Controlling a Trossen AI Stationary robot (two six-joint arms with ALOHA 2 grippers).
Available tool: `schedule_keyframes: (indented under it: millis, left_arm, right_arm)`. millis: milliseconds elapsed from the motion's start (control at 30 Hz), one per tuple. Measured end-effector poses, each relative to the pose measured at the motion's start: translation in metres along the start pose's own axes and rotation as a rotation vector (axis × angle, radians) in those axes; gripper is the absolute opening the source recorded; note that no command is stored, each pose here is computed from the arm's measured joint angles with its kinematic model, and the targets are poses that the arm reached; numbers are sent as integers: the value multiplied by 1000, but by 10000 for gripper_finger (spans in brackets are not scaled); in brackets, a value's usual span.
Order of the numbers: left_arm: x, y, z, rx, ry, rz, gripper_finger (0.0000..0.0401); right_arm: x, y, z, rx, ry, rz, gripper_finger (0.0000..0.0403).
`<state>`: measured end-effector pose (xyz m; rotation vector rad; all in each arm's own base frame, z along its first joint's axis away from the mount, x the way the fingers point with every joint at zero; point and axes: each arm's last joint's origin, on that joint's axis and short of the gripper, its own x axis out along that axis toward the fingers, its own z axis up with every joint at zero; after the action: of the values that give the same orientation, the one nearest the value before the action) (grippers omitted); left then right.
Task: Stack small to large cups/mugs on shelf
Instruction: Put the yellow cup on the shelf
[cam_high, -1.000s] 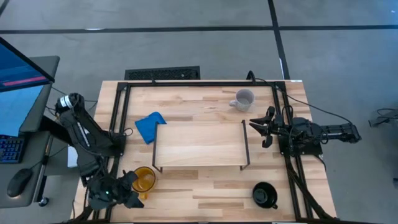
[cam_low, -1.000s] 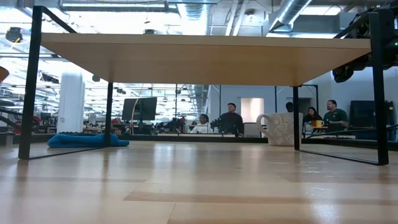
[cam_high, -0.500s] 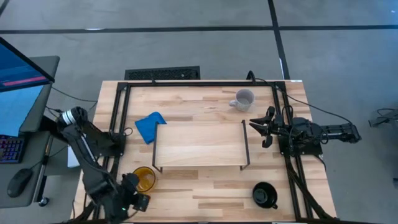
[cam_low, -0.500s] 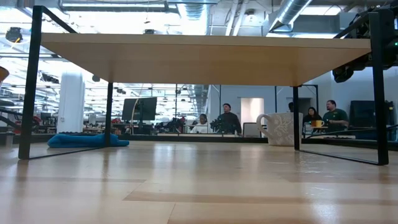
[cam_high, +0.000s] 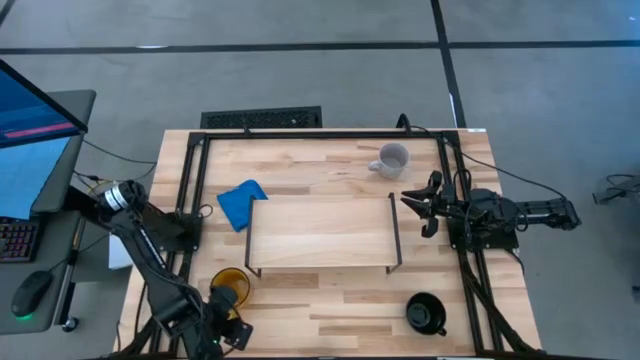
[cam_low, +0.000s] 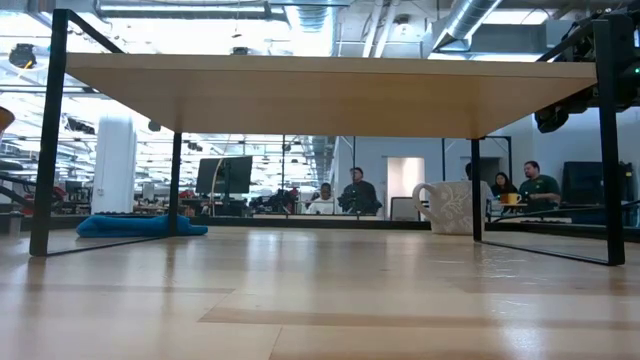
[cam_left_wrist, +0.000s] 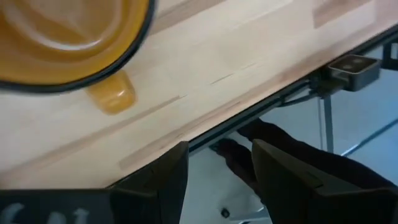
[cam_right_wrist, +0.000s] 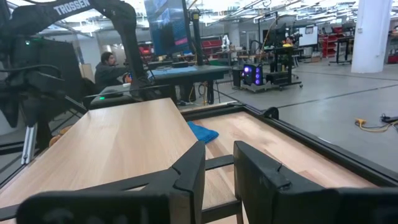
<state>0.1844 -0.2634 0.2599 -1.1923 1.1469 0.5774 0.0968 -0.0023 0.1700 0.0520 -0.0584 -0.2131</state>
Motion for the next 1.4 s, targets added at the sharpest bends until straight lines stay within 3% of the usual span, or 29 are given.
schedule_keyframes:
  millis: [600,867,1400]
  left_arm:
    - [1,0,1,-35,63,41,169]
    - [1,9,9,-90,53,185,169]
    - [7,-1,23,-187,77,203,169]
  right_arm:
    - [0,0,0,-1,0,0,107]
    - [0,0,0,-1,0,0,107]
    - [0,0,0,-1,0,0,107]
